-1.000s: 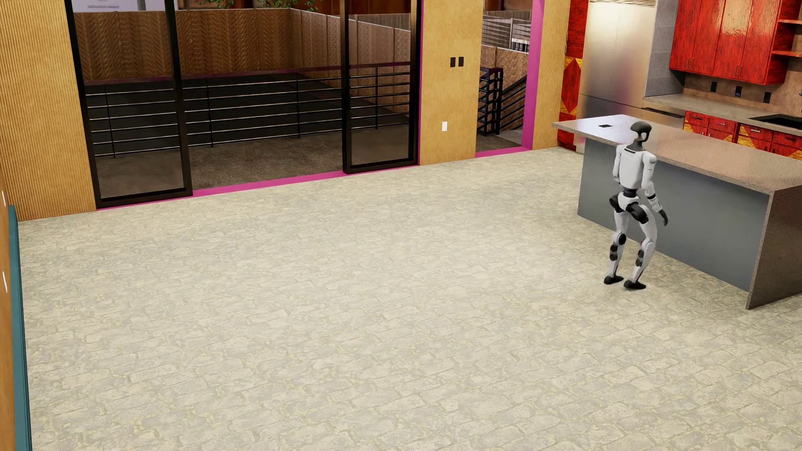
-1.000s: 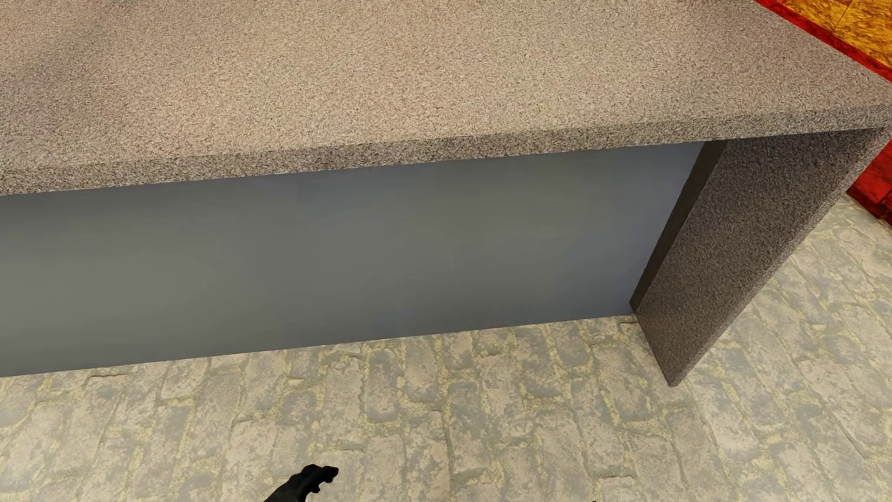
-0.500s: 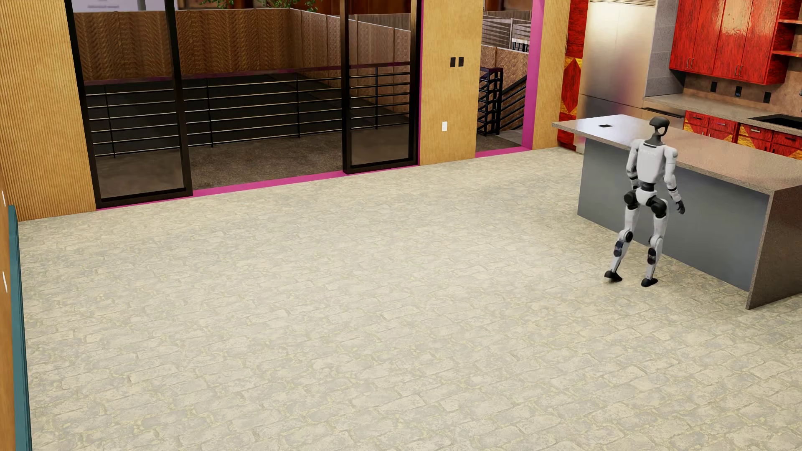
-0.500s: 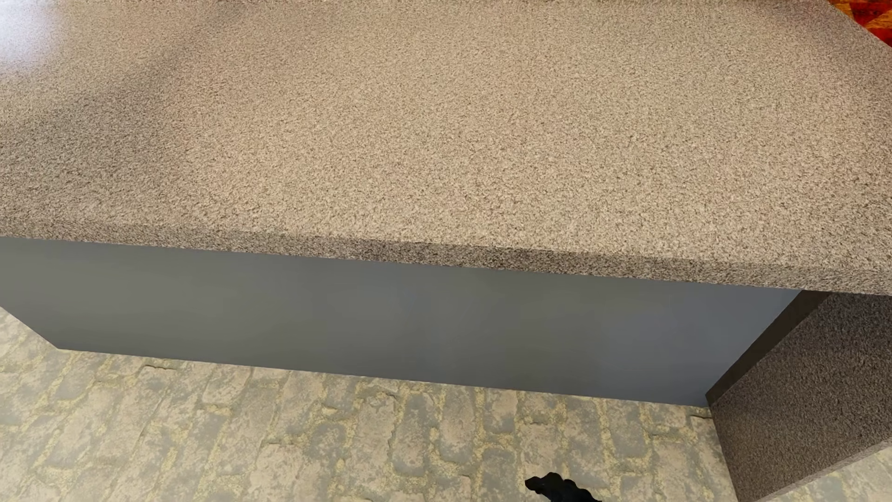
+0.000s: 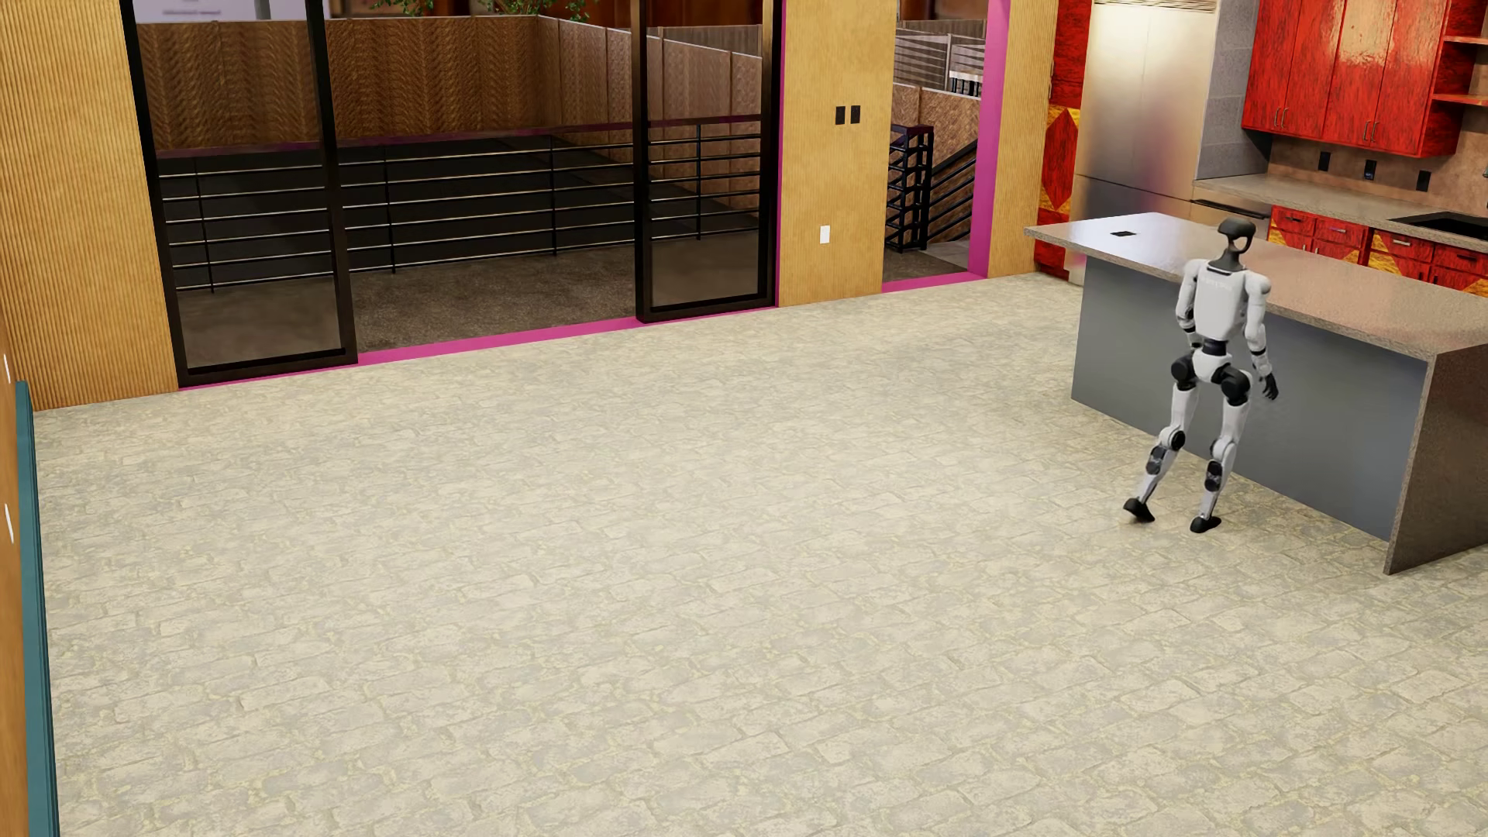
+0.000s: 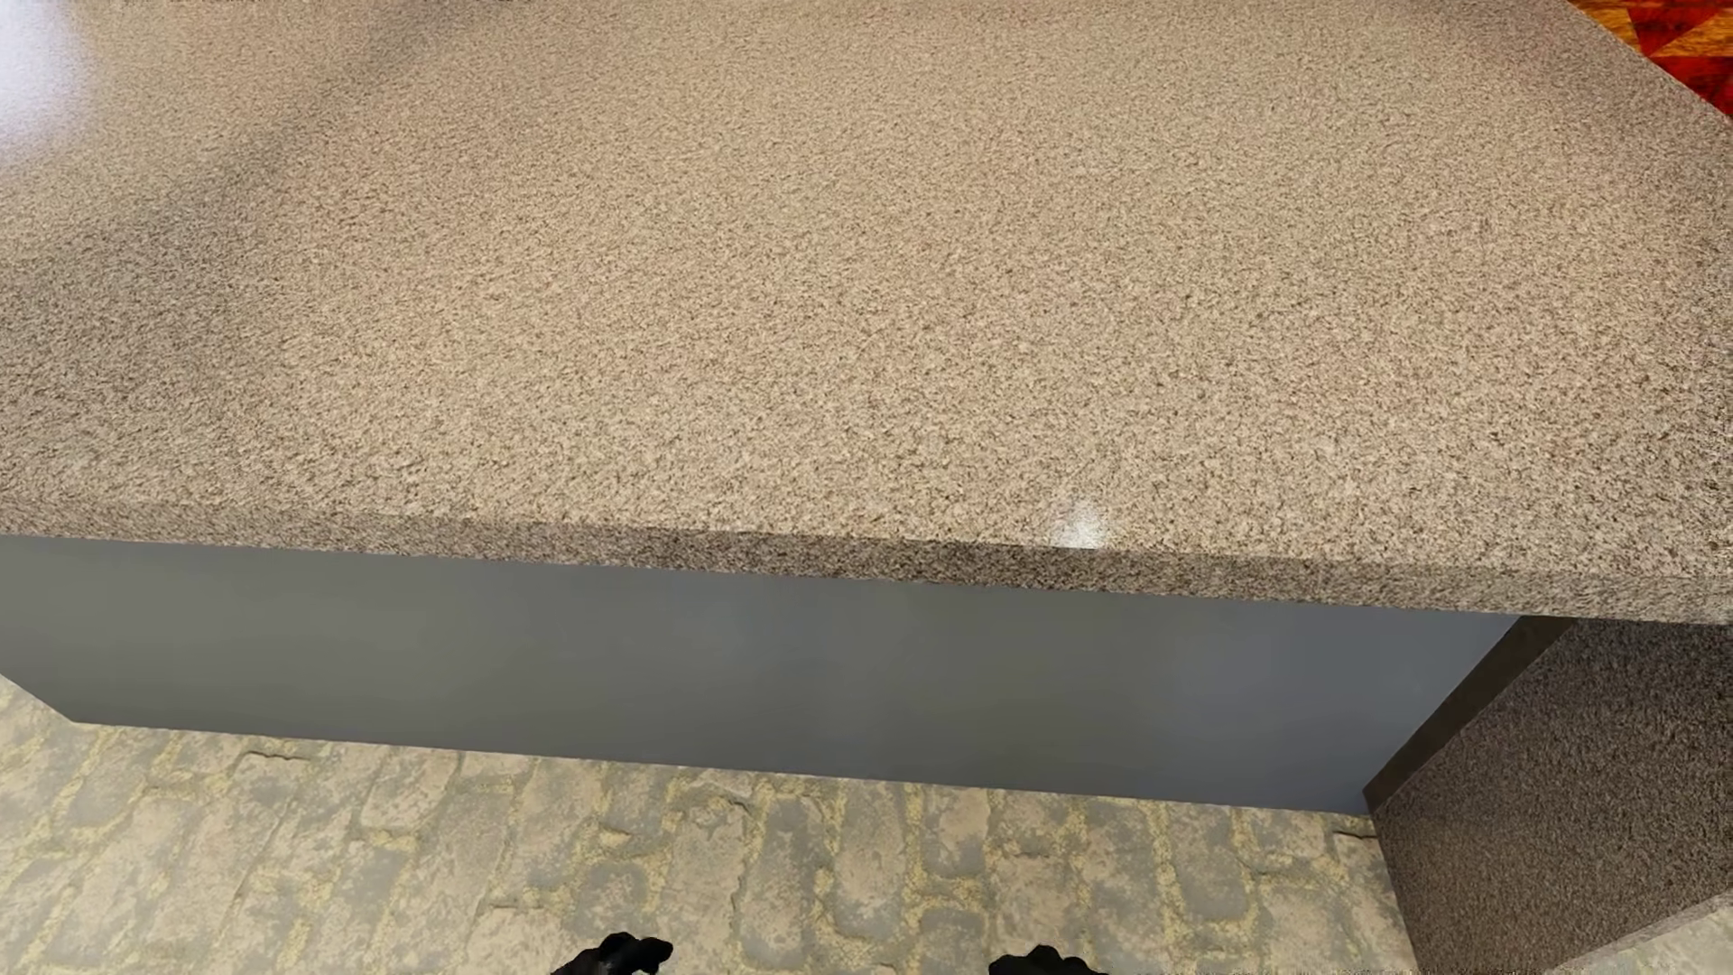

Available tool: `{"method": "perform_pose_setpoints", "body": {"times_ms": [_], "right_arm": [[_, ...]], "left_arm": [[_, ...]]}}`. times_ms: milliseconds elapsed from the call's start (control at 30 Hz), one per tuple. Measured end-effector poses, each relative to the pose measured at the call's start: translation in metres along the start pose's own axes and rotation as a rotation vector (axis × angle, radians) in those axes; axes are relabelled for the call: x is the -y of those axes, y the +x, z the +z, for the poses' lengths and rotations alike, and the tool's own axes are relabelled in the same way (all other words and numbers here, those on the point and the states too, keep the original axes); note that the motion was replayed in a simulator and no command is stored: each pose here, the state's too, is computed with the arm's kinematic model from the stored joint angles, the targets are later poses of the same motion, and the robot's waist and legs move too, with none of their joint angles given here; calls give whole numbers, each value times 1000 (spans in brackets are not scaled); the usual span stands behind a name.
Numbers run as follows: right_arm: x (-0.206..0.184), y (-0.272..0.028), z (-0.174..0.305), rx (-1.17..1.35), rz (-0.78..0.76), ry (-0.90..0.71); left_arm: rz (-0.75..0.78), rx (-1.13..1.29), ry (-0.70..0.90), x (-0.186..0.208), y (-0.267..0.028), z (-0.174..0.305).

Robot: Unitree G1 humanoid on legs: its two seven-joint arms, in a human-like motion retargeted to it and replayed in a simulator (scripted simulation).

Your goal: Go to the counter

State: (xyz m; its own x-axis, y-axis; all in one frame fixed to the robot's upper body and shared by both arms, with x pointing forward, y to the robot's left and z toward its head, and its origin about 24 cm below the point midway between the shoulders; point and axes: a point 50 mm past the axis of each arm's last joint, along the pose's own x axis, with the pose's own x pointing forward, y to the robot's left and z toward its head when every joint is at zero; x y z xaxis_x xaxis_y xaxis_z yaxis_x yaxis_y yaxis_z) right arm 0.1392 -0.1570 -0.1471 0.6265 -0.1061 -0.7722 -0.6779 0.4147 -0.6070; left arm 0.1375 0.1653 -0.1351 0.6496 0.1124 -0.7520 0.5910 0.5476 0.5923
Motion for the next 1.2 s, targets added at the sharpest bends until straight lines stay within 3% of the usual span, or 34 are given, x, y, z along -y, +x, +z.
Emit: {"method": "perform_pose_setpoints", "body": {"times_ms": [300, 900, 1200], "right_arm": [[-20, -10, -26, -90, 60, 1], [21, 6, 9, 41, -74, 27], [1, -4, -12, -55, -83, 46]], "left_arm": [[-30, -66, 36, -1, 0, -20], [4, -65, 15, -5, -1, -20], [-29, -62, 36, -1, 2, -15]]}}
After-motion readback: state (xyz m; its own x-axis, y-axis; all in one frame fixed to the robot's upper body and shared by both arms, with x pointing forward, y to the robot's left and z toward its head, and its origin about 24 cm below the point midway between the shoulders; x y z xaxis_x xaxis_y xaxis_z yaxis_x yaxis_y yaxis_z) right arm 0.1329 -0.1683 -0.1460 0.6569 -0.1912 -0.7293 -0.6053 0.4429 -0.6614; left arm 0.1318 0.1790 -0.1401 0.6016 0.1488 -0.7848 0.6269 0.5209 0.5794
